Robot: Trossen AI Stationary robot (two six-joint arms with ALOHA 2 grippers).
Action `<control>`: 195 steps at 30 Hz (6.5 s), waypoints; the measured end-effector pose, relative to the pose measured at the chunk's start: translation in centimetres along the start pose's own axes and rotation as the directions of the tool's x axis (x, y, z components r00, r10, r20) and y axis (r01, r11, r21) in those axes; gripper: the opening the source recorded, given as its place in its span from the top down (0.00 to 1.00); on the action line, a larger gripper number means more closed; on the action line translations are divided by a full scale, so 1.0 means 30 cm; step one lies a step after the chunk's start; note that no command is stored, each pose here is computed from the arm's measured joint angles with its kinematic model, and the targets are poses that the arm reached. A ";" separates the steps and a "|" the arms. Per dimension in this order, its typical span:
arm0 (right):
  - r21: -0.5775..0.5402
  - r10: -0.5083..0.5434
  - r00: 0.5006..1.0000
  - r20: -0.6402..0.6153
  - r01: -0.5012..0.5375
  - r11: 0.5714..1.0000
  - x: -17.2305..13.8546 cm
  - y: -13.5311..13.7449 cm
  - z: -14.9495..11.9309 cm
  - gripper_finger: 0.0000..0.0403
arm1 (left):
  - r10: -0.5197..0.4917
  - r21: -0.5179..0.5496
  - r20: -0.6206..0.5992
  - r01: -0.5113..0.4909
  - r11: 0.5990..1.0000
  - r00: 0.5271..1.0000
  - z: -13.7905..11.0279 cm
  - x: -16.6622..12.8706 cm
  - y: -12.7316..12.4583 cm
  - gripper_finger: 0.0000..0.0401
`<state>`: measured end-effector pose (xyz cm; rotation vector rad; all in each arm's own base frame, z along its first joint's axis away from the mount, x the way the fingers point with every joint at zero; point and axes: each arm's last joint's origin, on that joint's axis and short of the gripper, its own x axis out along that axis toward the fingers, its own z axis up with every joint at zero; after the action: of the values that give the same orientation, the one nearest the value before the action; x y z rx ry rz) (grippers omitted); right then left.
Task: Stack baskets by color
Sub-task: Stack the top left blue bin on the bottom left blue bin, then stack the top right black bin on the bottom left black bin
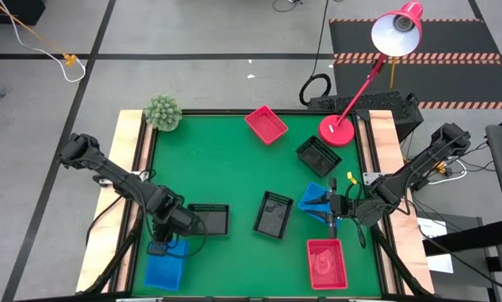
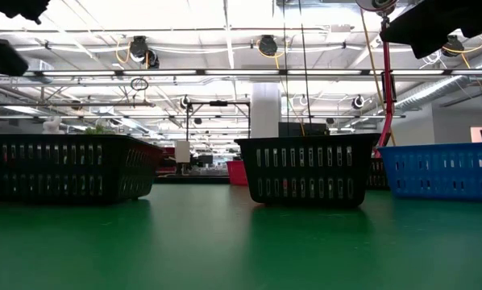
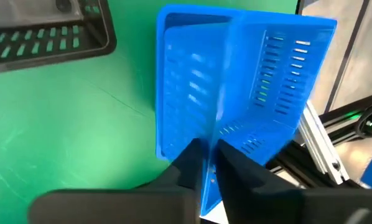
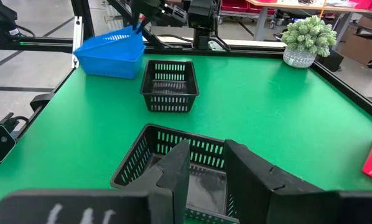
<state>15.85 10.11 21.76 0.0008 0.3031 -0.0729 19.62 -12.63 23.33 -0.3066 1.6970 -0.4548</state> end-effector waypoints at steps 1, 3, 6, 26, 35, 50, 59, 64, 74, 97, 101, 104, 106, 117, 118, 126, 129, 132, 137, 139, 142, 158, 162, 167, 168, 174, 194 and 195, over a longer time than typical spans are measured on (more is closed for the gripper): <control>0.000 0.000 1.000 0.000 0.000 1.000 0.000 0.000 0.000 0.76 | -0.001 -0.011 -0.001 0.001 1.000 1.000 0.000 0.000 -0.001 0.96; 0.000 0.000 1.000 0.000 0.000 1.000 0.000 0.000 0.000 0.76 | -0.002 -0.020 0.004 0.002 1.000 1.000 0.000 0.002 -0.004 0.98; 0.000 0.000 1.000 0.000 0.000 1.000 0.000 0.000 0.000 0.76 | 0.002 -0.026 0.011 -0.002 1.000 1.000 0.000 0.006 -0.011 0.95; 0.004 0.000 1.000 0.000 0.000 1.000 0.000 0.000 0.000 0.76 | 0.077 0.018 0.099 -0.079 0.997 0.992 0.005 0.024 -0.044 0.79; 0.002 0.000 1.000 0.000 0.000 1.000 0.000 0.000 0.000 0.76 | 0.129 -0.033 0.134 -0.126 0.991 0.982 0.009 0.024 -0.041 0.84; 0.004 0.001 1.000 0.000 -0.001 1.000 0.000 0.000 0.000 0.76 | 0.273 -0.101 0.279 -0.255 0.962 0.921 0.010 0.054 -0.084 0.98; 0.004 0.001 1.000 0.000 -0.001 1.000 0.000 0.000 0.000 0.76 | 0.320 -0.131 0.315 -0.293 0.947 0.894 -0.011 0.072 -0.115 0.99; 0.004 0.000 1.000 0.000 0.000 1.000 0.000 0.000 0.000 0.76 | 0.275 -0.171 0.368 -0.226 0.959 0.888 -0.004 0.028 -0.170 0.99; 0.004 -0.002 1.000 0.001 0.002 1.000 0.000 0.000 0.000 0.76 | 0.298 -0.170 0.425 -0.248 0.954 0.855 0.002 0.012 -0.235 1.00; 0.008 -0.001 1.000 0.000 0.001 1.000 0.000 0.000 0.000 0.76 | 0.265 -0.170 0.410 -0.213 0.962 0.873 0.061 0.124 -0.276 0.99; 0.007 -0.002 1.000 0.000 0.002 1.000 0.000 0.000 0.000 0.76 | 0.282 -0.136 0.506 -0.248 0.959 0.815 0.089 0.110 -0.275 1.00; 0.005 -0.002 1.000 0.000 0.002 1.000 0.000 0.000 0.000 0.76 | 0.308 -0.144 0.517 -0.274 0.951 0.798 0.127 0.109 -0.248 1.00; 0.008 -0.002 1.000 0.000 0.002 1.000 0.000 0.000 0.000 0.76 | 0.311 -0.129 0.508 -0.286 0.949 0.803 0.158 0.117 -0.229 1.00; 0.008 -0.004 1.000 -0.003 0.004 1.000 0.000 -0.001 -0.001 0.76 | 0.329 -0.081 0.320 -0.321 0.944 0.888 0.243 0.215 -0.141 1.00; 0.008 -0.004 1.000 -0.003 0.004 1.000 0.000 -0.001 -0.001 0.76 | 0.332 -0.077 0.314 -0.324 0.943 0.890 0.240 0.219 -0.143 1.00; 0.008 -0.005 1.000 -0.003 0.005 1.000 0.000 -0.001 -0.001 0.76 | 0.360 -0.109 0.274 -0.343 0.933 0.892 0.212 0.233 -0.154 1.00; 0.009 -0.005 1.000 -0.002 0.005 1.000 0.000 -0.001 -0.001 0.76 | 0.366 -0.113 0.268 -0.348 0.931 0.891 0.205 0.237 -0.159 0.99; 0.009 -0.005 1.000 -0.002 0.005 1.000 0.000 -0.001 -0.001 0.76 | 0.365 -0.114 0.268 -0.347 0.931 0.891 0.201 0.239 -0.164 1.00; 0.009 -0.005 1.000 -0.002 0.005 1.000 0.000 -0.001 -0.001 0.76 | 0.361 -0.106 0.289 -0.345 0.933 0.886 0.201 0.234 -0.170 0.99; 0.010 -0.004 1.000 -0.001 0.004 1.000 0.000 -0.001 -0.001 0.76 | 0.370 -0.103 0.327 -0.356 0.929 0.870 0.199 0.209 -0.175 0.99; 0.013 -0.007 1.000 0.001 0.007 1.000 0.001 -0.001 0.000 0.76 | 0.397 -0.087 0.433 -0.401 0.912 0.810 0.198 0.144 -0.194 0.99; 0.099 -0.030 0.995 -0.091 0.039 0.994 0.077 -0.123 0.016 0.76 | 0.614 -0.162 0.717 -0.778 0.607 0.330 0.143 -0.223 -0.092 0.98; 0.099 -0.063 0.983 -0.171 0.081 0.992 0.090 -0.180 0.060 0.76 | 0.637 -0.197 0.699 -0.769 0.609 0.325 0.147 -0.259 -0.049 0.98; 0.033 -0.165 0.936 -0.312 0.184 0.982 0.070 -0.264 0.145 0.76 | 0.649 -0.199 0.667 -0.751 0.629 0.366 0.159 -0.249 0.008 0.98; 0.017 -0.189 0.921 -0.341 0.207 0.978 0.064 -0.281 0.160 0.76 | 0.651 -0.198 0.660 -0.750 0.631 0.374 0.161 -0.238 0.020 0.98; -0.053 -0.320 0.799 -0.508 0.342 0.938 0.031 -0.385 0.219 0.76 | 0.682 -0.212 0.619 -0.753 0.623 0.389 0.163 -0.197 0.076 0.98; 0.108 -0.158 0.592 -0.790 0.388 0.915 0.146 -0.517 0.111 0.68 | 0.678 -0.226 0.630 -0.747 0.626 0.378 0.171 -0.202 0.085 0.98; 0.106 -0.158 0.588 -0.794 0.389 0.915 0.152 -0.518 0.107 0.67 | 0.675 -0.223 0.631 -0.744 0.629 0.382 0.171 -0.201 0.085 0.98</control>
<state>20.02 -5.75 23.63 0.2705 1.1790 -0.4411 25.86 -8.33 26.78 0.3461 0.9160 0.2413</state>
